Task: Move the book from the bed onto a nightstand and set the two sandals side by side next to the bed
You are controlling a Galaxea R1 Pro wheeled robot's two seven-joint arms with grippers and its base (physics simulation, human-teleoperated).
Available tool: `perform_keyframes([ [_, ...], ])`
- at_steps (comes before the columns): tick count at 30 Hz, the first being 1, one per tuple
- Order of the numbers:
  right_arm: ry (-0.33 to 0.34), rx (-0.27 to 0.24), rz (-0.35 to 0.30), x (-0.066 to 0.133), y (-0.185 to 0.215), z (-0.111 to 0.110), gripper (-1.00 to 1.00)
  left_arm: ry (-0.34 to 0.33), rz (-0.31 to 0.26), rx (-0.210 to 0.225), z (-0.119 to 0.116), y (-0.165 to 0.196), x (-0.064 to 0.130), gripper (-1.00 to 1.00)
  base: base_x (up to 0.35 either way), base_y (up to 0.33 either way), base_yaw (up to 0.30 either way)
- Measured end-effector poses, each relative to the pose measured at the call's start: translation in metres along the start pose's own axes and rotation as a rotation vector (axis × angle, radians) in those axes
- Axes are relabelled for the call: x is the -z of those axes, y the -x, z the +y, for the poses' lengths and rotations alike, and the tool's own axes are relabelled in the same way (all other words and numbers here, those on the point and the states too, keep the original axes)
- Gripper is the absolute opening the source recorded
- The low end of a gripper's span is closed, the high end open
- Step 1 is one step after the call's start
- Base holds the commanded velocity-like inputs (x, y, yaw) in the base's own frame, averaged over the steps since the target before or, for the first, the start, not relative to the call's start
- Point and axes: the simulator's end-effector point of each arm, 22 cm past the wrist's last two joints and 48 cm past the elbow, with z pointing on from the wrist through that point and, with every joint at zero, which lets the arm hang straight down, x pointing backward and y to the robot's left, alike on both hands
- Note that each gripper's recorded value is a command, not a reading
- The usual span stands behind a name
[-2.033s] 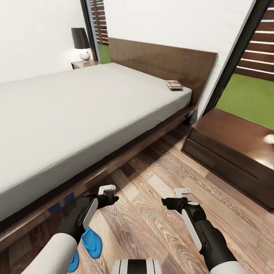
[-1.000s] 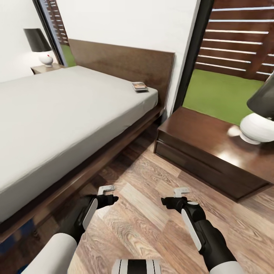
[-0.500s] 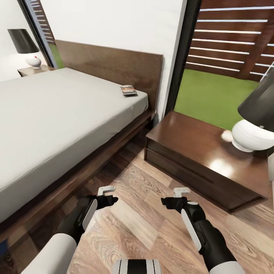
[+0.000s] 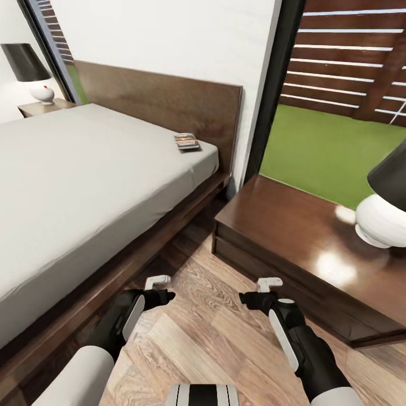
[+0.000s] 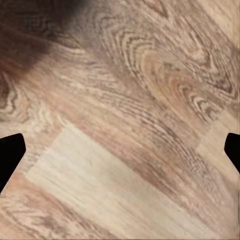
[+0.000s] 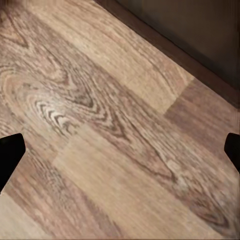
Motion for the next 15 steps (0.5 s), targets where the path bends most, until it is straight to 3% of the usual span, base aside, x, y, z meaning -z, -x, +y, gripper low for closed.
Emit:
perform_keyframes([
  [6, 0.008, 0.004, -0.080, 0.016, 0.035, 0.003, 1.00, -0.016, -0.054, -0.010, -0.010, 0.023, 0.009, 1.00, 0.073, -0.039, 0.000],
  [10, 0.013, 0.000, -0.138, 0.027, 0.057, 0.004, 1.00, -0.039, -0.206, -0.034, -0.024, 0.084, 0.042, 1.00, 0.013, -0.007, 0.000],
  [14, 0.016, -0.002, -0.183, 0.031, 0.071, 0.004, 1.00, -0.047, -0.301, -0.049, -0.032, 0.119, 0.066, 1.00, 0.004, -0.002, 0.000],
  [15, 0.015, -0.003, -0.252, 0.036, 0.088, 0.004, 1.00, -0.053, -0.359, -0.054, -0.037, 0.136, 0.079, 1.00, 0.001, -0.001, 0.000],
])
